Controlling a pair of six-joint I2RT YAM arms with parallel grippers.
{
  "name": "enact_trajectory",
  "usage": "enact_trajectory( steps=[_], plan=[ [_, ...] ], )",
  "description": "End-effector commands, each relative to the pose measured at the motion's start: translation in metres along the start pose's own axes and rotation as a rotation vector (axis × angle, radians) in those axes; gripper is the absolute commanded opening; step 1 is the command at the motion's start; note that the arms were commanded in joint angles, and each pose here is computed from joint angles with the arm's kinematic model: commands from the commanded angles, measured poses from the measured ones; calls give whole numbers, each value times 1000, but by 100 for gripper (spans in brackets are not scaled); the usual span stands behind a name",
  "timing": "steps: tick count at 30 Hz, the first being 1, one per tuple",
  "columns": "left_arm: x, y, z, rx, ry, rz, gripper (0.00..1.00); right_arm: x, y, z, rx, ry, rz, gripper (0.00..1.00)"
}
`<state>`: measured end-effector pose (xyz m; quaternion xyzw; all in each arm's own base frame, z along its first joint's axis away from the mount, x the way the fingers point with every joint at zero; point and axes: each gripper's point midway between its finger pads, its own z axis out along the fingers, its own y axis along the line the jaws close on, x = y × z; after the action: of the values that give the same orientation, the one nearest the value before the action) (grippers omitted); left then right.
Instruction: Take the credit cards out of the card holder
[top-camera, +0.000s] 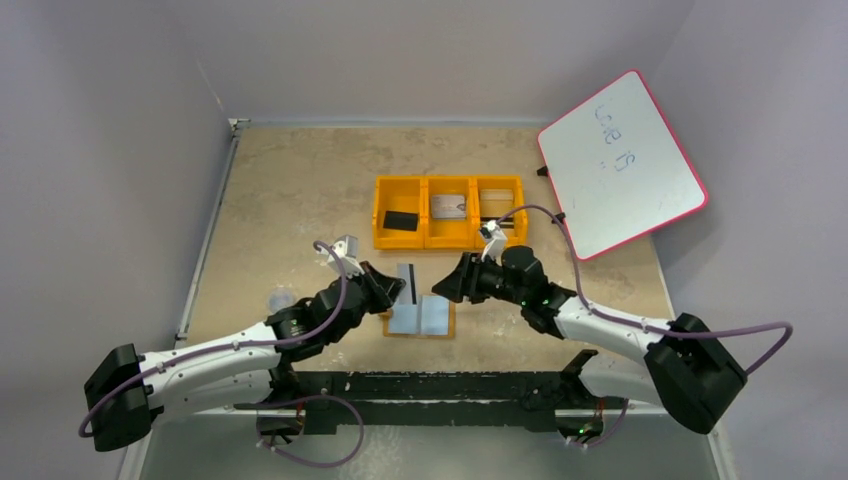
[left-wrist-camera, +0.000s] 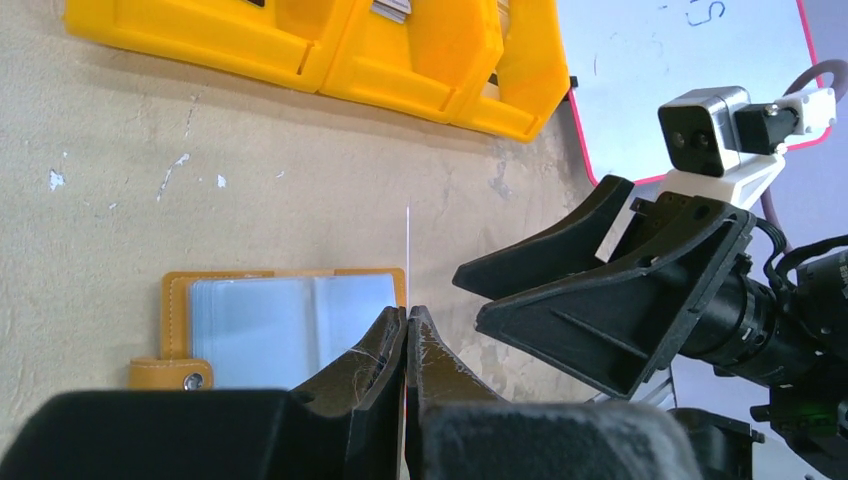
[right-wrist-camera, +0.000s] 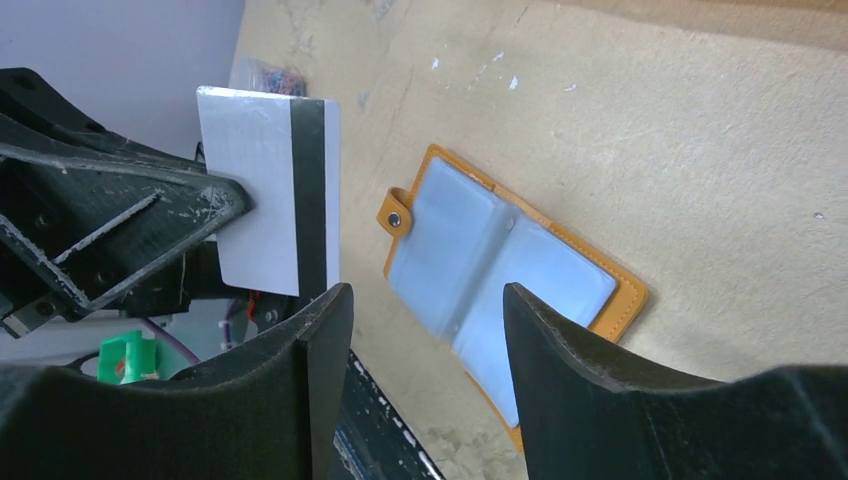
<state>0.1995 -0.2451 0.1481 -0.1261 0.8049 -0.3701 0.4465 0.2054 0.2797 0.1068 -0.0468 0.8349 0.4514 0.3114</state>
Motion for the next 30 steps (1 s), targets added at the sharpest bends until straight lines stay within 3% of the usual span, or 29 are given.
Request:
enact_trajectory(
  steps=[1, 10, 15, 18, 21, 26, 30],
  plan=[
    [-15, -17, -2, 64, -53, 0, 0, -34, 20, -10, -68, -174, -39, 60],
    [-39, -20, -9, 89, -162, 5, 0, -72, 43, -44, -130, -404, -227, 63],
    [-41, -30, -13, 155, -170, 7, 0, -83, 50, -62, -171, -510, -215, 68],
    [-37, -36, -18, 223, -164, -28, 0, -82, 47, -62, -141, -485, -176, 69],
    [-35, -40, -21, 276, -161, -53, 0, -76, 37, -57, -86, -437, -101, 77],
    [-31, -43, -22, 304, -147, -55, 0, -67, 73, -59, -293, -392, -147, 78],
    [-34, -49, -24, 339, -160, -65, 0, -55, 94, -48, -427, -280, -179, 75]
  ],
)
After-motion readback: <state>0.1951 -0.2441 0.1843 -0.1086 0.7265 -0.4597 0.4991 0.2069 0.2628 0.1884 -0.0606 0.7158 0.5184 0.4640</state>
